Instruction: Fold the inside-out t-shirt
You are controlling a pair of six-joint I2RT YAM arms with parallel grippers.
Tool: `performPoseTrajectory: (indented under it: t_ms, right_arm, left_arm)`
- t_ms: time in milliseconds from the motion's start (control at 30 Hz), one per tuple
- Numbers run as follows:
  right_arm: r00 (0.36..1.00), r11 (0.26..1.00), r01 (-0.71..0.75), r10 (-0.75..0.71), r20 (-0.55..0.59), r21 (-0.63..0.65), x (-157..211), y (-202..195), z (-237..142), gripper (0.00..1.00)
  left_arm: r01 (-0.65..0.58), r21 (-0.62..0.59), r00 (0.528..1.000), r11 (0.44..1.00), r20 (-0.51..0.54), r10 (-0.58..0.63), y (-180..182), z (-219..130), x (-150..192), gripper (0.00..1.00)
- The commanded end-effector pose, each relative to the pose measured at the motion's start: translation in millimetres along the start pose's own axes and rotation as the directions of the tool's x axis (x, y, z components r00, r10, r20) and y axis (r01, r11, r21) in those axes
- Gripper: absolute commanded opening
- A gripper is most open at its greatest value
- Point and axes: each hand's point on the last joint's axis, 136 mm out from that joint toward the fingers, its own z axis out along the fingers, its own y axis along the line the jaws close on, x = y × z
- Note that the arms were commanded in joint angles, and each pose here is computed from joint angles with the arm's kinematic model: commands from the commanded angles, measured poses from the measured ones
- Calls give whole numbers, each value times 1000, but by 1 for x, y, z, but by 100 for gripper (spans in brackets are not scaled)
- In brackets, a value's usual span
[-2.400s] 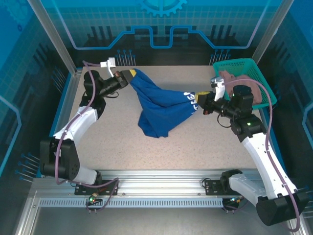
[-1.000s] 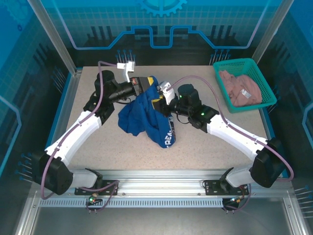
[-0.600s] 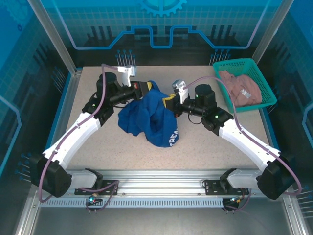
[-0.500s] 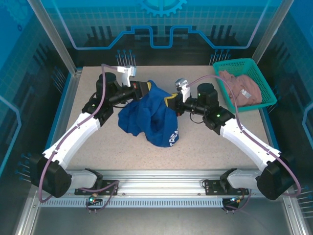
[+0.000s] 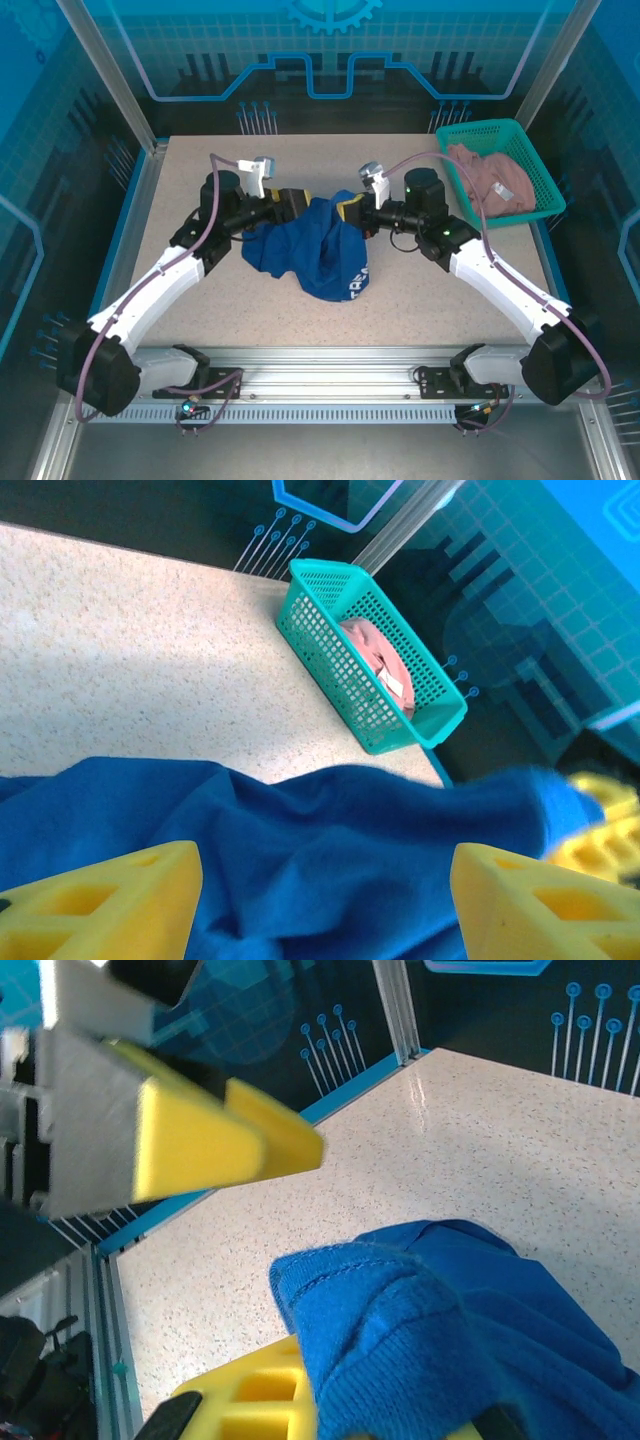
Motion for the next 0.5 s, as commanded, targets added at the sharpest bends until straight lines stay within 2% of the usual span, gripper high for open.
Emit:
performPoseTrajectory:
  t_ms: [0,67,167,233,333,400,467]
  right_arm:
    - [991,993,120,-120,-63,7,25,10,12,0]
    - [988,992,128,-128,-83,-7,39,19,23,1]
    - [991,995,90,-95,-99,-50,58,33,45,7]
    - [984,990,57,-77,-162,-128,82,56,67,15]
    - [952,974,56,-119,-281,-221,115,90,87,28]
    - [938,965,70,-150,-313,-252,124,101,85,39]
    - [942,968,67,-141,-304,-242,121,98,74,43]
  left_arm:
    - [147,39,987,988,-69,-144,-13,7,2,69]
    - [154,-12,985,988,-76,-154,-6,4,8,70]
    - [122,-198,992,973,6,-123,29,-17,3,70]
    - [147,-313,988,938,89,-125,59,-43,-4,71]
    - [212,-405,971,889,191,-145,93,-78,-3,72]
    - [194,-434,976,880,176,-129,99,-86,8,72]
    - [181,-429,983,885,117,-144,98,-83,26,73]
